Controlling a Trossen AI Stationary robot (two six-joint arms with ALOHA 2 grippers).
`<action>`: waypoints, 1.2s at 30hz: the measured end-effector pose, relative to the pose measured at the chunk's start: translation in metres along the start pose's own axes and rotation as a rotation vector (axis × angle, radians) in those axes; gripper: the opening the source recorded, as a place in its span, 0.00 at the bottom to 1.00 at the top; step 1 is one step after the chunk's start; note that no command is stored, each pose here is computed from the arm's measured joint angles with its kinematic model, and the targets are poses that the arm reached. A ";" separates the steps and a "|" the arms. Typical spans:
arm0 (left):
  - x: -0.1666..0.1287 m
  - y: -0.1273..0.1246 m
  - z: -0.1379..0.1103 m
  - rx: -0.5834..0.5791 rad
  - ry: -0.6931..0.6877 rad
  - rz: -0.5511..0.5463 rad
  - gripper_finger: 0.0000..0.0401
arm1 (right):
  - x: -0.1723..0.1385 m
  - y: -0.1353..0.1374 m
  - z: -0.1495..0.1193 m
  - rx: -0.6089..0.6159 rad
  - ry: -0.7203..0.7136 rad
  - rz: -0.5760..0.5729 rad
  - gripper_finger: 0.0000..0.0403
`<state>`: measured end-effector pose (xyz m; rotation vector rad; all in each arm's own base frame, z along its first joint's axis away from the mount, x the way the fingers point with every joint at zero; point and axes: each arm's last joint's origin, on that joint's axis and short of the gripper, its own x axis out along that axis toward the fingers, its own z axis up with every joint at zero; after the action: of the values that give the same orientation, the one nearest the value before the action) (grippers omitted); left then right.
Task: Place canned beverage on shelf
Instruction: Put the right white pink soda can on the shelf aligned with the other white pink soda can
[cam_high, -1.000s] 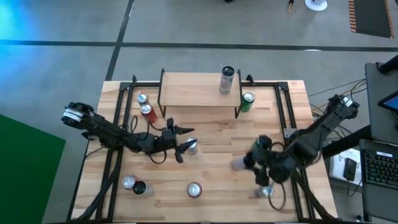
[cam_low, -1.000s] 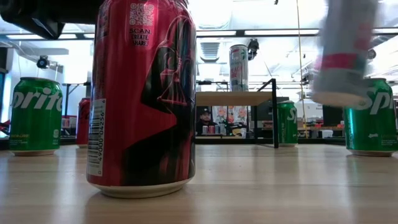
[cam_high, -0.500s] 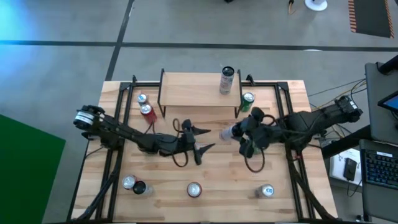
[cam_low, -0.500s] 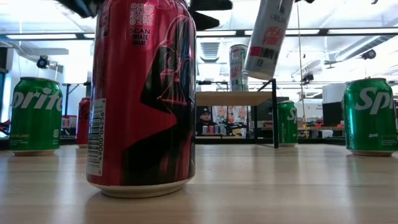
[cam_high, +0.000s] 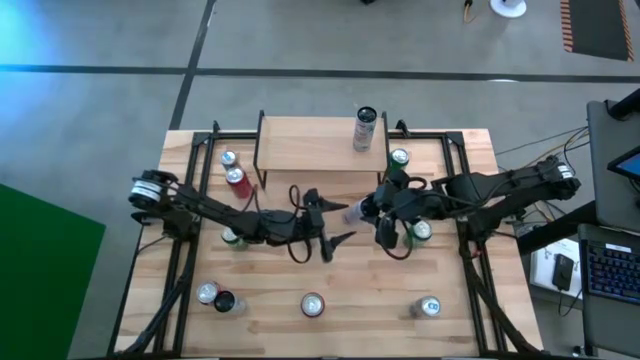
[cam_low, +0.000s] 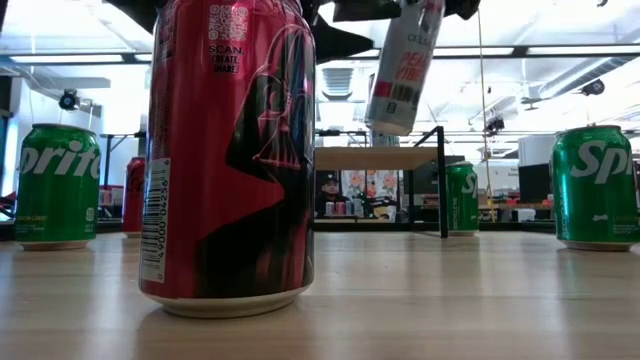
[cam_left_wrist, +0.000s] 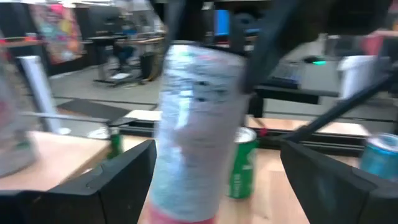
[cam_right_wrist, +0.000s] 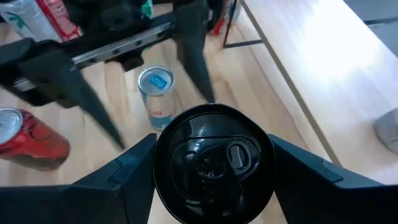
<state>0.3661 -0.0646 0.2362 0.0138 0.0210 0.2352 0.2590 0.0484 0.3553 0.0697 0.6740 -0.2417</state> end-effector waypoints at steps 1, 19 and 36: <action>0.001 0.000 0.000 0.001 0.001 -0.006 0.82 | 0.002 0.001 0.001 0.001 -0.007 0.003 0.62; 0.029 -0.001 0.014 0.103 0.094 0.012 0.78 | 0.000 0.002 0.002 0.085 -0.028 0.017 0.62; 0.043 0.022 0.024 0.117 0.076 -0.128 0.78 | -0.005 -0.001 0.001 0.113 -0.024 -0.012 0.62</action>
<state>0.4035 -0.0336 0.2598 0.1198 0.1109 0.1066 0.2555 0.0481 0.3589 0.1709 0.6365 -0.2918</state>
